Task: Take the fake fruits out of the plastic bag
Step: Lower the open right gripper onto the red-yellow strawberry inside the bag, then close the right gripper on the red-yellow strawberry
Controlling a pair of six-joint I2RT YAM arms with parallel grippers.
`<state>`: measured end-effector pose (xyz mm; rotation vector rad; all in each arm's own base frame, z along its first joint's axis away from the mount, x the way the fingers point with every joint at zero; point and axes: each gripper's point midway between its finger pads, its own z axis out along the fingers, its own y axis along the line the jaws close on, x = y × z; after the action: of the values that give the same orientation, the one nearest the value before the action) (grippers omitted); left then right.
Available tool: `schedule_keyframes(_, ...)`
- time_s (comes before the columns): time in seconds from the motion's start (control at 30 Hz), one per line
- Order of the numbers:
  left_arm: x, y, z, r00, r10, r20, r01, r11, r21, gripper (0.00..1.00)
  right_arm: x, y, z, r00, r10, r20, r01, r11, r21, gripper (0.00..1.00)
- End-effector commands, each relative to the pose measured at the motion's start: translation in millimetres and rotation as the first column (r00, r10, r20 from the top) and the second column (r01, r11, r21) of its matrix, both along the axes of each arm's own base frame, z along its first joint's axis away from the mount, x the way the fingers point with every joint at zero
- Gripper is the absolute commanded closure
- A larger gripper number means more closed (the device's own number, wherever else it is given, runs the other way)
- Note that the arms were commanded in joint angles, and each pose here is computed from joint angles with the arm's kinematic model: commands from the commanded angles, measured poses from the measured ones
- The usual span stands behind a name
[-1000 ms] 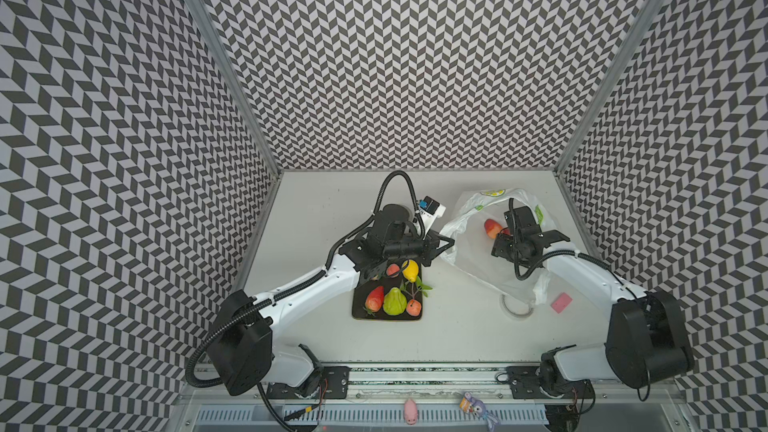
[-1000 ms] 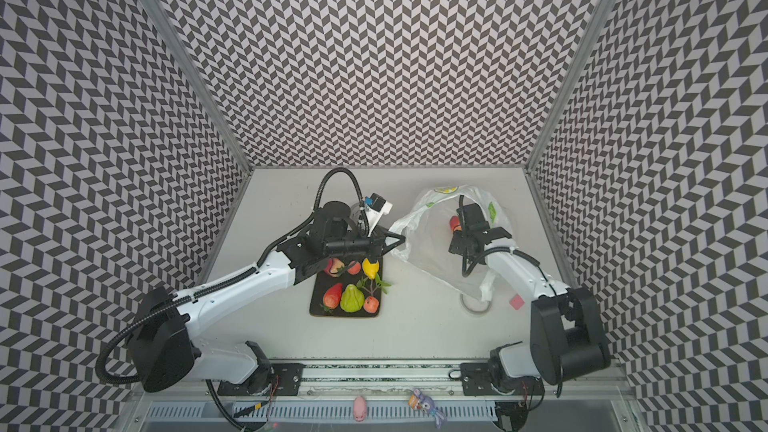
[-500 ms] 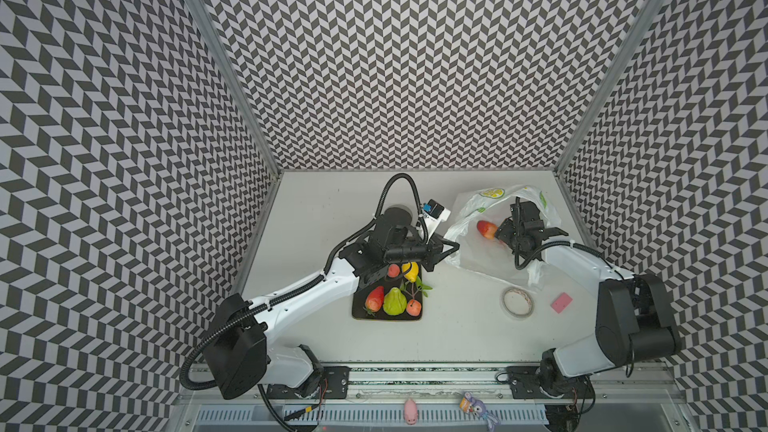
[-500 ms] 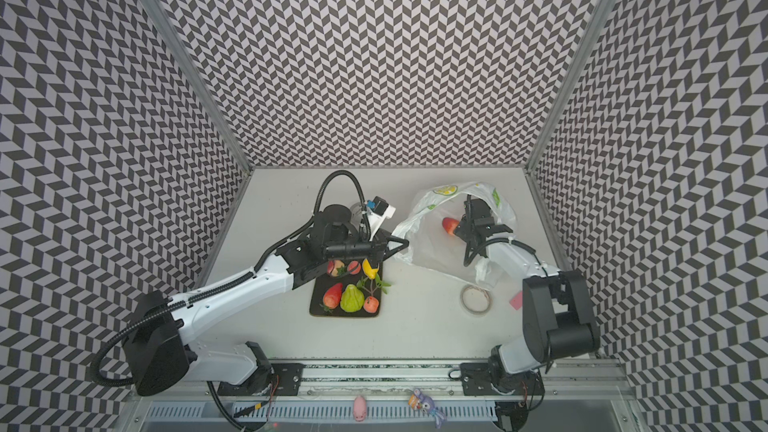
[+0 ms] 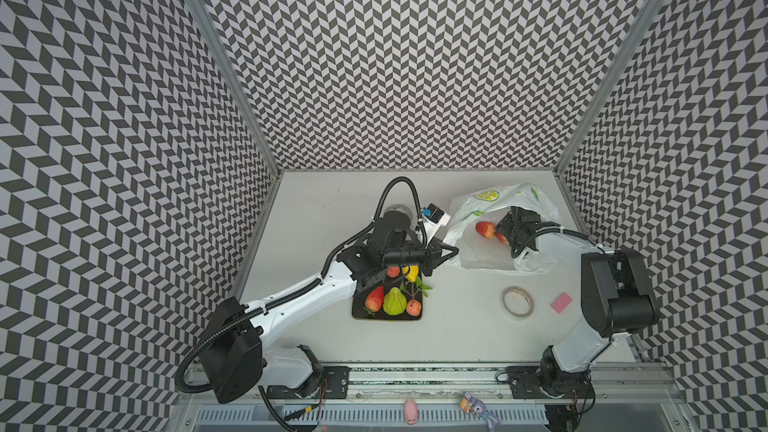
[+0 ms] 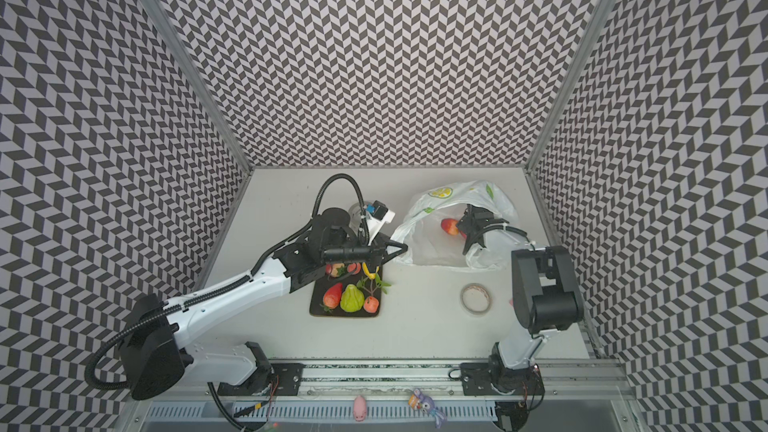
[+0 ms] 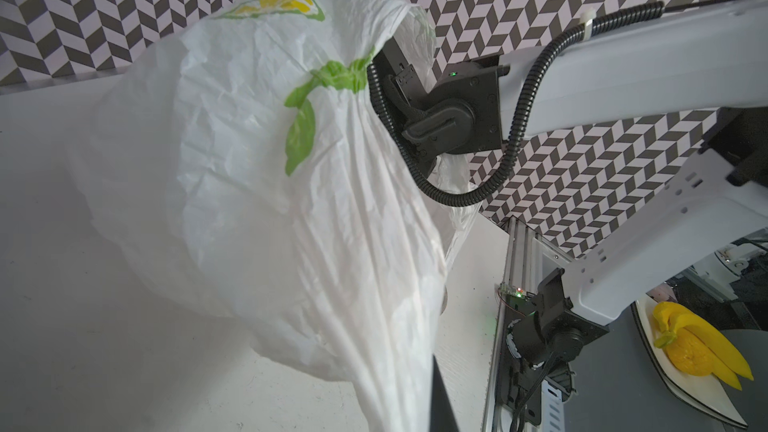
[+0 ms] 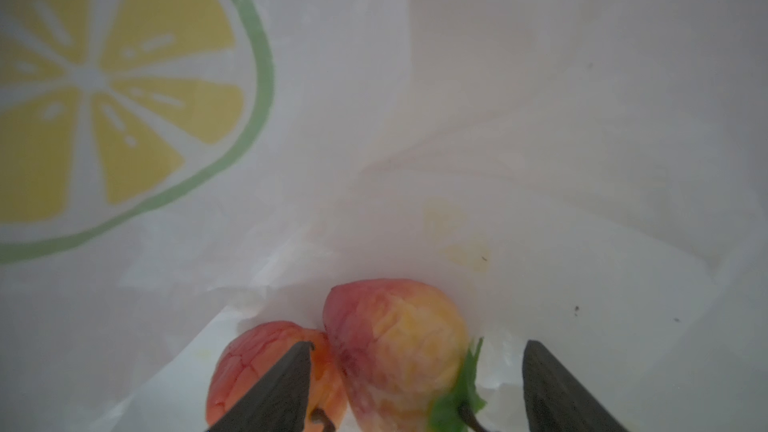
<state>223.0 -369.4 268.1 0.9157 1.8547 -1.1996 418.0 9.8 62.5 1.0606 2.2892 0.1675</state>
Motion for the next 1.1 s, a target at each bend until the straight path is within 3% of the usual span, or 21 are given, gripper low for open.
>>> schedule_keyframes(0.0,-10.9,-0.2,-5.0,0.999,-0.047,0.007,0.047,0.999,0.02,1.0,15.9,4.2,1.6,0.999,-0.019,0.049,0.017,0.999,0.046,0.22)
schedule_keyframes(0.3,-13.2,1.0,-9.5,0.998,-0.058,0.012,0.058,0.997,0.042,1.0,17.2,0.9,-20.8,0.999,-0.036,0.007,0.035,0.999,0.038,0.27)
schedule_keyframes(0.63,1.7,3.0,-12.0,0.999,0.016,0.031,-0.018,0.998,0.061,1.0,13.0,5.1,-7.1,0.999,0.025,0.033,-0.027,0.999,0.041,0.55)
schedule_keyframes(0.9,33.7,7.3,-8.2,0.984,0.156,0.084,-0.163,0.984,0.077,1.0,-6.4,28.5,22.2,0.976,0.19,0.106,-0.2,0.976,0.083,0.57)
schedule_keyframes(1.07,46.8,4.8,-4.1,0.975,0.193,0.109,-0.202,0.977,0.074,1.0,-20.9,51.7,43.9,0.915,0.352,0.196,-0.372,0.925,0.077,0.57)
